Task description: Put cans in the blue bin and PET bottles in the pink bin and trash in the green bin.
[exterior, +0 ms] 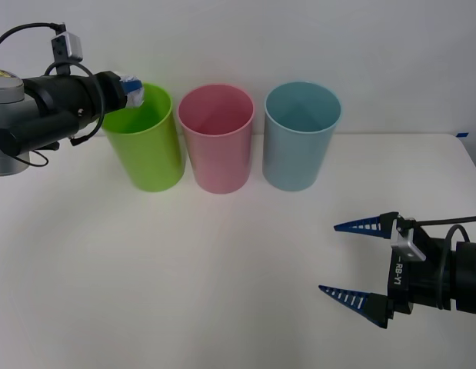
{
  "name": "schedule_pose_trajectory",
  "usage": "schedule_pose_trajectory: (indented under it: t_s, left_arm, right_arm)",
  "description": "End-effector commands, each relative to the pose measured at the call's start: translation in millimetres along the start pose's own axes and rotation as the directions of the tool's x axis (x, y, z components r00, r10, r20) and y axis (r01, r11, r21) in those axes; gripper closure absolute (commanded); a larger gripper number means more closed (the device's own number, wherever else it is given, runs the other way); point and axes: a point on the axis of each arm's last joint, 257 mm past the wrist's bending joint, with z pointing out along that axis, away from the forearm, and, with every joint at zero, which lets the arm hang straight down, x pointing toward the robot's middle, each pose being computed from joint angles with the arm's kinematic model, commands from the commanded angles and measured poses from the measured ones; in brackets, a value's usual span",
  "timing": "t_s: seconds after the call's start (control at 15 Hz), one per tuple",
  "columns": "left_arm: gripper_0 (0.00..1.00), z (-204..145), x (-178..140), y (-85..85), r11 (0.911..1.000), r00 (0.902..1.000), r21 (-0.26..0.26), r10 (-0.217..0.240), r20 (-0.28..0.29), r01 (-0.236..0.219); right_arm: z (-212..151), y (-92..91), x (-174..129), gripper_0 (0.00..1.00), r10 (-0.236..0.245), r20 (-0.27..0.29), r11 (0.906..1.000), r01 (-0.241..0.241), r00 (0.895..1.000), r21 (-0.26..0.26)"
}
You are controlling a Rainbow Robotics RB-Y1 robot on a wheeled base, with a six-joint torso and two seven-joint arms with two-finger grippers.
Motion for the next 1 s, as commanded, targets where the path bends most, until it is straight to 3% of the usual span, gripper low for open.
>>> schedule_pose_trajectory:
  t_s: [0.07, 0.93, 1.0]
  left_arm:
    - [1.00, 0.6, -2.0, -2.5, 0.9999, 0.9999, 0.002, -0.010, 0.001, 0.010]
    - [1.00, 2.3, 1.1, 3.7, 0.9998, 0.9999, -0.017, -0.010, -0.001, 0.010]
    - [0.73, 1.9, -1.2, 5.6, 0.9997, 0.9999, -0.024, -0.009, 0.004, 0.010]
  right_arm:
    - [0.0, 0.0, 0.0, 0.00, 0.000, 0.000, 1.0000, 0.000, 1.000, 0.000]
    - [0.0, 0.0, 0.0, 0.00, 0.000, 0.000, 1.0000, 0.000, 1.000, 0.000]
    - [0.0, 0.0, 0.0, 0.00, 0.000, 0.000, 1.0000, 0.000, 1.000, 0.000]
